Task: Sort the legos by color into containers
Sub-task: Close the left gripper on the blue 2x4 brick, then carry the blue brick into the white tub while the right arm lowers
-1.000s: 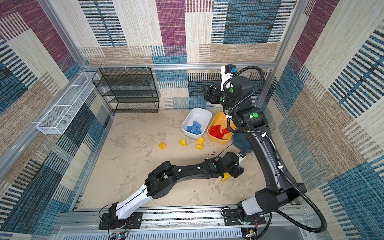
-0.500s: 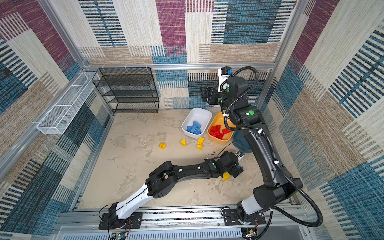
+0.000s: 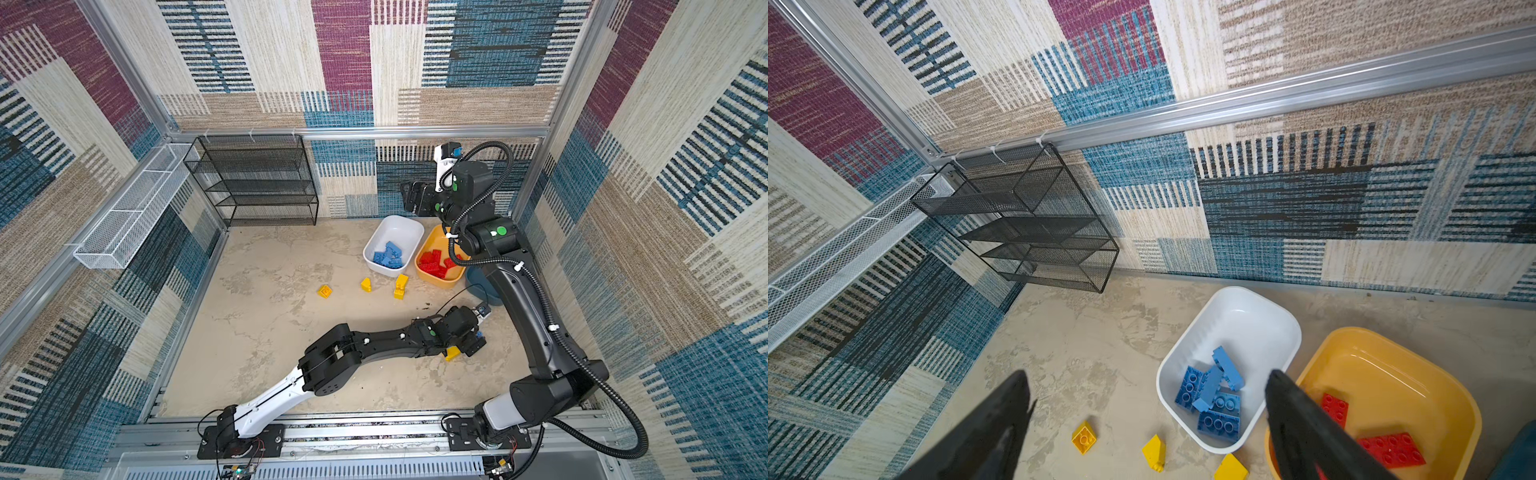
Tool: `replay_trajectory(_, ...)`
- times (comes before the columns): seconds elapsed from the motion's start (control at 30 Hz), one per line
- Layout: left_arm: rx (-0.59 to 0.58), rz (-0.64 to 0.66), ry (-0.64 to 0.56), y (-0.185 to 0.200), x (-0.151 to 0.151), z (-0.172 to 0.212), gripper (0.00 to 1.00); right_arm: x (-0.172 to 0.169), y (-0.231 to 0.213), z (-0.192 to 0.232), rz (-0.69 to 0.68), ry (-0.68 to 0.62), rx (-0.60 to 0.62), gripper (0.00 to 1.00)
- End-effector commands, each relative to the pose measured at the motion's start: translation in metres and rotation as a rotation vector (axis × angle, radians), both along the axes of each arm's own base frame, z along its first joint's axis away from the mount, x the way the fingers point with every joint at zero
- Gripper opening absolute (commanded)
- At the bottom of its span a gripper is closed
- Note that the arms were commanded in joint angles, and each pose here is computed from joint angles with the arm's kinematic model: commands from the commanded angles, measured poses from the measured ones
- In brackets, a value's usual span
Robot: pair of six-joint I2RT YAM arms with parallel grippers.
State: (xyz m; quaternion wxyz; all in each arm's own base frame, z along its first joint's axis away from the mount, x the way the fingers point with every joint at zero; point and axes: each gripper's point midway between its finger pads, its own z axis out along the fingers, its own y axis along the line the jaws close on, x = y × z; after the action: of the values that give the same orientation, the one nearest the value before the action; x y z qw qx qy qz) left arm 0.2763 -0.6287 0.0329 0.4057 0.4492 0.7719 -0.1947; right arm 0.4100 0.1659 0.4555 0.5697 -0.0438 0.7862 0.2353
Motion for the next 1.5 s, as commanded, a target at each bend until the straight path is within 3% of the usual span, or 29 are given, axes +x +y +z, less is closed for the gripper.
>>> replay_trajectory(0.0,0.035,0.019,0.021,0.006,0.0,-0.007,0.85,-0.002,0.0,0.014,0.005,-0.047,0.019,0.88)
replay_trajectory(0.3,0.006,0.042,-0.007,0.016,0.003,0.017,0.57,-0.006,-0.002,0.003,-0.001,-0.037,0.025,0.87)
replay_trajectory(0.53,-0.021,0.071,0.004,0.038,0.005,0.05,0.56,-0.017,-0.011,-0.001,-0.03,-0.035,0.051,0.86)
replay_trajectory(0.77,-0.065,0.182,0.07,0.093,0.03,0.084,0.54,-0.035,-0.033,-0.01,-0.057,-0.029,0.116,0.86)
replay_trajectory(1.13,-0.085,0.361,0.13,0.185,0.121,0.117,0.54,-0.07,-0.053,-0.02,-0.075,-0.091,0.138,0.86)
replay_trajectory(1.47,-0.057,0.441,0.16,0.212,0.213,0.119,0.54,-0.082,-0.054,-0.068,-0.067,-0.002,0.109,0.86)
